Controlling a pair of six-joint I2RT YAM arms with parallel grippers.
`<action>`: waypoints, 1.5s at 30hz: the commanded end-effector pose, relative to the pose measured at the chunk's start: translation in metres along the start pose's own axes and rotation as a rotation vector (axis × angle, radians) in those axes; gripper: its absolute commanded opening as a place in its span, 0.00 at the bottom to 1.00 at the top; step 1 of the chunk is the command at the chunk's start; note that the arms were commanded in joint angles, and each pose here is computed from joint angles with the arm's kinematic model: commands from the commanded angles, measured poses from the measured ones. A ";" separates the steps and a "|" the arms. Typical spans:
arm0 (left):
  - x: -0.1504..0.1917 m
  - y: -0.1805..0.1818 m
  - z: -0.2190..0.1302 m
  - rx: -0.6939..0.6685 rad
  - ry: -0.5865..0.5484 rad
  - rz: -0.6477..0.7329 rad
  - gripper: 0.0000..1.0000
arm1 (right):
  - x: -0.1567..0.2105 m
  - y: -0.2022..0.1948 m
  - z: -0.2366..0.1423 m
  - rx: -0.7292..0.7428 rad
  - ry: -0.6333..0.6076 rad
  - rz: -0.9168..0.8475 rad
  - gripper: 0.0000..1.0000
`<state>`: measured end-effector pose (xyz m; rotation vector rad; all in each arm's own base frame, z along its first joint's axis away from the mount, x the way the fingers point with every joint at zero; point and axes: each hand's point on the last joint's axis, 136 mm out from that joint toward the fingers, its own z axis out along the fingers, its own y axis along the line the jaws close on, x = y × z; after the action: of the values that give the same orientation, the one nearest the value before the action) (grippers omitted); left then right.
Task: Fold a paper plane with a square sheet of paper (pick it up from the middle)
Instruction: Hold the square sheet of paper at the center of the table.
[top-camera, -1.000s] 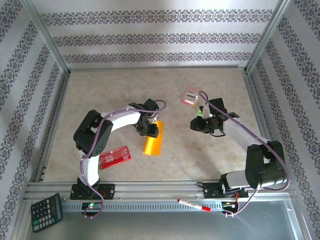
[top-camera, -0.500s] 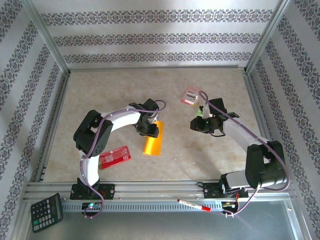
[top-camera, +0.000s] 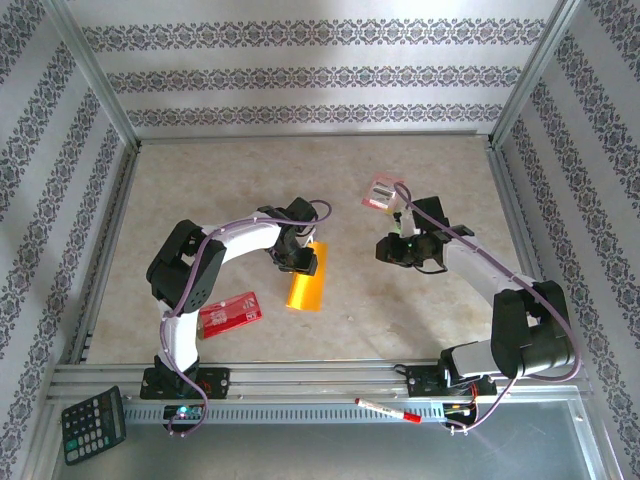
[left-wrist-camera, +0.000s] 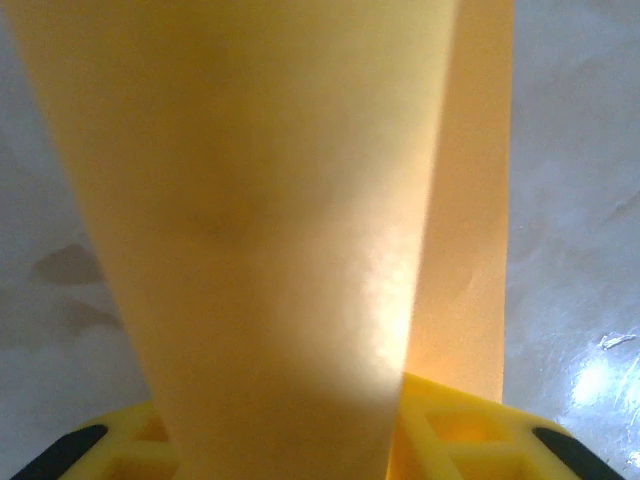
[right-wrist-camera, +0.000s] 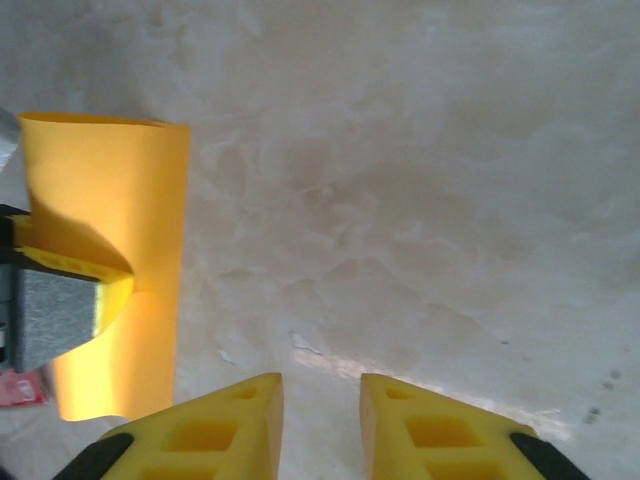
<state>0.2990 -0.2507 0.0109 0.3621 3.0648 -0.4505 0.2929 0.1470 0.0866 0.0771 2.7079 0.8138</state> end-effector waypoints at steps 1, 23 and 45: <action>0.074 0.067 0.037 -0.261 0.267 -0.080 0.36 | 0.006 0.022 0.010 -0.096 0.010 0.036 0.23; 0.076 0.068 0.038 -0.260 0.266 -0.080 0.36 | 0.054 0.101 0.112 -0.290 0.124 0.197 0.00; 0.076 0.069 0.036 -0.264 0.264 -0.071 0.36 | 0.088 0.072 0.139 -0.121 0.198 0.264 0.00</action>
<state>0.2983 -0.2501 0.0098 0.3624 3.0593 -0.4525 0.2596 0.3044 0.0154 0.2816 2.7745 1.2680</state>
